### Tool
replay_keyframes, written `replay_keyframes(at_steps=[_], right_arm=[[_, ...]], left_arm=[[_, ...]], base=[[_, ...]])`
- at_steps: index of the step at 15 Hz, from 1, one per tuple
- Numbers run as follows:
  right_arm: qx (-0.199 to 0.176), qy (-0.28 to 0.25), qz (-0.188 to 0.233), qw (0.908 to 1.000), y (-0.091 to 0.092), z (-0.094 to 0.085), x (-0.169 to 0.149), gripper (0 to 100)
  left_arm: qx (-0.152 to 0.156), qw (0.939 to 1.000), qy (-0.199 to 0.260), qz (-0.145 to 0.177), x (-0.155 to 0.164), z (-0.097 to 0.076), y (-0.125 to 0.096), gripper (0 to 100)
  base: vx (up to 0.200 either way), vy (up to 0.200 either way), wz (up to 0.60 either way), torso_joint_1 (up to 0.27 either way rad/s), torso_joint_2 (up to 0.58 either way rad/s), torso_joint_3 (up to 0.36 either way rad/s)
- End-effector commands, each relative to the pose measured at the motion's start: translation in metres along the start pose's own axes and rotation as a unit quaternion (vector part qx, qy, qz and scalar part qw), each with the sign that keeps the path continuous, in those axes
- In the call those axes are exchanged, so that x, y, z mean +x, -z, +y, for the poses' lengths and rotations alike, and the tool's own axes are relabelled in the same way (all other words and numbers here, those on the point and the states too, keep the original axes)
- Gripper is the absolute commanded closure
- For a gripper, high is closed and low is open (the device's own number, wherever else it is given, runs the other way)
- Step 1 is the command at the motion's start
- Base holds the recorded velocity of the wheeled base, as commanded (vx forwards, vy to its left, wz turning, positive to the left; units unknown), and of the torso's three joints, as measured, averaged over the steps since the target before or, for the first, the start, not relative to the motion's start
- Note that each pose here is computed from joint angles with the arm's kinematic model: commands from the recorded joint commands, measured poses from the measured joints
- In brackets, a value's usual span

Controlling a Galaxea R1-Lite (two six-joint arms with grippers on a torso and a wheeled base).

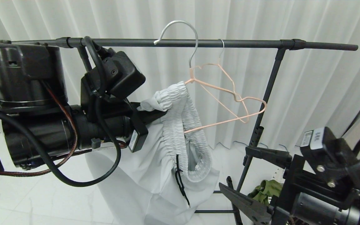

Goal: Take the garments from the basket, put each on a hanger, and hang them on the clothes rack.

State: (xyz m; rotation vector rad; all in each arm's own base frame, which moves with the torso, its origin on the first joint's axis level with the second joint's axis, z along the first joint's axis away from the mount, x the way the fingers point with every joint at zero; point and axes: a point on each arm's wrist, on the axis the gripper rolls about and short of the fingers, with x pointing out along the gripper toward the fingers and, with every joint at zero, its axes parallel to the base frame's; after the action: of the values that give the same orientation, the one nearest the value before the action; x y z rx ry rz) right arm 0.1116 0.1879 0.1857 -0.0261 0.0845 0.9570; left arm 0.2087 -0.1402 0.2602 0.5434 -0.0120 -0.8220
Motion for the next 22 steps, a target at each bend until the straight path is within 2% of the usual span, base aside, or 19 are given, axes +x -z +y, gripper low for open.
replay_keyframes(at_steps=[1, 2, 4, 8, 11, 12, 16, 17, 18, 20, 22], right_arm=[[0.057, 0.034, 0.039, 0.9971, 0.016, 0.001, 0.032, 0], [0.087, 0.062, 0.034, 0.9937, 0.015, -0.001, 0.045, 0], [0.111, 0.090, 0.028, 0.9893, 0.014, -0.006, 0.063, 0], [0.117, 0.121, 0.051, 0.9843, 0.031, -0.020, 0.085, 0], [0.120, 0.136, 0.048, 0.9823, 0.030, -0.021, 0.087, 0], [0.119, 0.139, 0.048, 0.9819, 0.031, -0.022, 0.087, 100], [0.117, 0.184, 0.040, 0.9750, 0.029, -0.038, 0.084, 100], [0.120, 0.220, 0.028, 0.9678, 0.025, -0.056, 0.082, 100], [0.122, 0.241, 0.014, 0.9627, 0.019, -0.066, 0.079, 100], [0.120, 0.282, -0.002, 0.9519, 0.012, -0.080, 0.071, 100], [0.109, 0.305, -0.006, 0.9461, 0.009, -0.089, 0.066, 100]], left_arm=[[0.001, 0.9999, -0.005, -0.009, -0.005, 0.001, -0.004, 100], [0.001, 0.9999, -0.006, -0.014, -0.007, 0.001, -0.006, 100], [-0.005, 0.9997, -0.008, -0.024, -0.013, 0.001, -0.011, 100], [-0.008, 0.9993, -0.008, -0.036, -0.019, 0.000, -0.016, 100], [-0.009, 0.9991, -0.011, -0.041, -0.023, 0.000, -0.018, 100], [-0.009, 0.9990, -0.010, -0.042, -0.023, 0.000, -0.018, 100], [-0.010, 0.9993, -0.015, -0.034, -0.024, 0.001, -0.014, 100], [-0.010, 0.9993, -0.017, -0.032, -0.025, 0.002, -0.013, 100], [-0.011, 0.9993, -0.018, -0.031, -0.026, 0.001, -0.012, 100], [-0.009, 0.9996, -0.023, -0.014, -0.030, 0.001, -0.003, 100], [-0.014, 0.9997, -0.022, 0.001, -0.032, -0.002, 0.007, 100]], base=[[0.000, 0.000, 0.00, 0.000, 0.00, 0.000], [0.000, 0.000, 0.00, 0.000, 0.00, 0.000], [0.000, 0.000, 0.00, 0.000, 0.00, 0.000], [0.000, 0.000, 0.00, 0.000, 0.00, 0.000], [0.000, 0.000, 0.00, 0.000, 0.00, 0.000], [0.000, 0.000, 0.00, 0.000, 0.00, 0.000], [0.000, 0.000, 0.00, 0.000, 0.00, 0.000], [0.000, 0.000, 0.00, 0.000, 0.00, 0.000], [0.000, 0.000, 0.00, 0.000, 0.00, 0.000], [0.000, 0.000, 0.00, 0.000, 0.00, 0.000], [0.000, 0.000, 0.00, 0.000, 0.00, 0.000]])
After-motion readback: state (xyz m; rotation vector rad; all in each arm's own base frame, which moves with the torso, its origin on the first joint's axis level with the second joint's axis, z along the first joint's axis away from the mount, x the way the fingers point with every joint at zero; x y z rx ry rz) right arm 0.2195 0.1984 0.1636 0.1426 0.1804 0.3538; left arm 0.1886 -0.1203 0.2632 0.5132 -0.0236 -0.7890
